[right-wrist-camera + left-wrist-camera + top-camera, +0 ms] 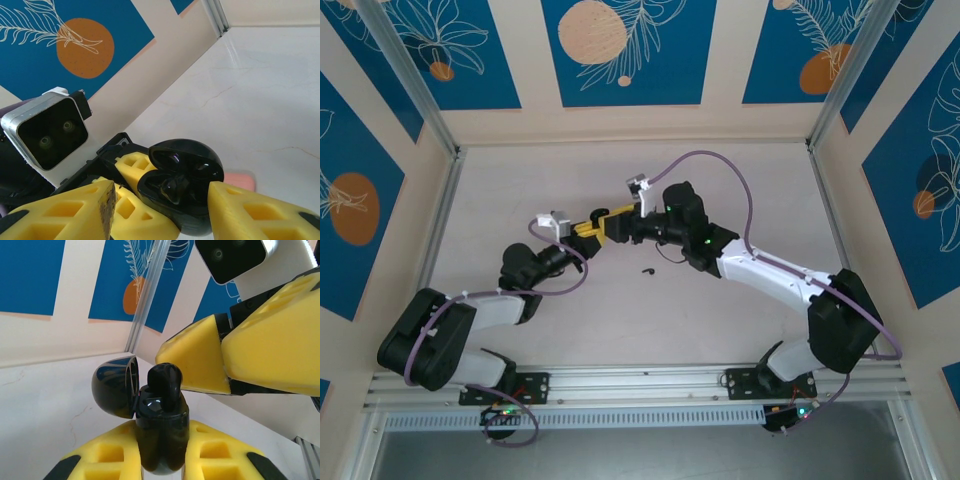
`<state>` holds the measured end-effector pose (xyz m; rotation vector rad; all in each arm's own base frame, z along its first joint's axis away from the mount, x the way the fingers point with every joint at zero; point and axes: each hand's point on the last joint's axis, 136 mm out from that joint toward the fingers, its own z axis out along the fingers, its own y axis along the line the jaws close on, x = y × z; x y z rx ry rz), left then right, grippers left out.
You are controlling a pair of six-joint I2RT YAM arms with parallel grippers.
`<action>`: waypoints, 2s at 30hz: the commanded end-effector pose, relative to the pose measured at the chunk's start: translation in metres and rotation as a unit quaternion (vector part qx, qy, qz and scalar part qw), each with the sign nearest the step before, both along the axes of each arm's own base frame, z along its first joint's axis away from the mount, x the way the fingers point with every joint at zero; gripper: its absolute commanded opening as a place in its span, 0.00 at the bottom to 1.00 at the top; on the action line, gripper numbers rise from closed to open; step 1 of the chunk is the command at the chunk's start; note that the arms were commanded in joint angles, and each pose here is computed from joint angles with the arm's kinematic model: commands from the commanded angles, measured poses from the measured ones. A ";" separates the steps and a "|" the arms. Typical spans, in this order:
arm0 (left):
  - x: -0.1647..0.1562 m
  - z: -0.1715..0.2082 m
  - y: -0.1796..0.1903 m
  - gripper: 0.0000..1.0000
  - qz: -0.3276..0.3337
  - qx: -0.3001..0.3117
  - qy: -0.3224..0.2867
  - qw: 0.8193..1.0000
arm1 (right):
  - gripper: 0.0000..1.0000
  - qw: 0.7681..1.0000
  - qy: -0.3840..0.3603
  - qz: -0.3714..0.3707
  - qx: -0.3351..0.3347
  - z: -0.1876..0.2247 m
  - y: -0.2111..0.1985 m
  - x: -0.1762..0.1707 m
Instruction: Insert the wireless bluetooth earbuds into the charging case
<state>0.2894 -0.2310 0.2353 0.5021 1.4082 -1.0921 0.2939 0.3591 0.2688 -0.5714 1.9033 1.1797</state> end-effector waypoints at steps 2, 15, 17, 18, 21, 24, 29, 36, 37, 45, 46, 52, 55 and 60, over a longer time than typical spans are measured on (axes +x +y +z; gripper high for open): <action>-0.007 0.024 -0.005 0.00 -0.020 -0.013 -0.053 0.998 | 0.52 1.000 -0.005 0.007 0.016 0.016 -0.008 -0.007; -0.016 0.024 -0.012 0.00 -0.049 0.005 -0.078 0.996 | 0.49 0.997 -0.007 0.068 0.033 0.044 -0.032 -0.022; -0.017 0.024 -0.012 0.00 -0.051 0.004 -0.079 0.996 | 0.49 0.995 0.012 0.090 0.040 0.044 -0.034 -0.023; -0.017 0.025 -0.012 0.00 -0.052 0.004 -0.080 0.995 | 0.48 0.994 0.025 0.097 0.039 0.043 -0.034 -0.022; -0.017 0.026 -0.013 0.00 -0.054 0.003 -0.081 0.995 | 0.47 0.991 0.053 0.117 0.037 0.038 -0.031 -0.021; -0.016 0.027 -0.013 0.00 -0.054 0.003 -0.080 0.995 | 0.45 0.989 0.064 0.131 0.038 0.037 -0.026 -0.021; -0.016 0.028 -0.013 0.00 -0.055 0.001 -0.081 0.995 | 0.45 0.988 0.072 0.132 0.036 0.032 -0.022 -0.015; -0.016 0.028 -0.015 0.00 -0.060 0.000 -0.077 0.995 | 0.45 0.986 0.079 0.142 0.037 0.029 -0.016 -0.014; -0.016 0.028 -0.014 0.00 -0.059 0.000 -0.077 0.995 | 0.45 0.986 0.079 0.144 0.037 0.030 -0.015 -0.014; -0.017 0.027 -0.014 0.00 -0.061 0.000 -0.074 0.995 | 0.45 0.984 0.082 0.152 0.035 0.027 -0.007 -0.012; -0.017 0.027 -0.014 0.00 -0.061 0.000 -0.074 0.995 | 0.44 0.984 0.082 0.154 0.035 0.027 -0.006 -0.012; -0.014 0.025 -0.013 0.00 -0.054 0.001 -0.072 0.996 | 0.42 0.982 0.091 0.162 0.025 0.022 -0.001 -0.017; -0.013 0.024 -0.013 0.00 -0.050 0.001 -0.071 0.996 | 0.41 0.982 0.096 0.161 0.020 0.019 -0.001 -0.018; -0.009 0.024 -0.011 0.00 -0.035 0.005 -0.072 0.997 | 0.38 0.982 0.102 0.157 0.012 0.016 -0.001 -0.020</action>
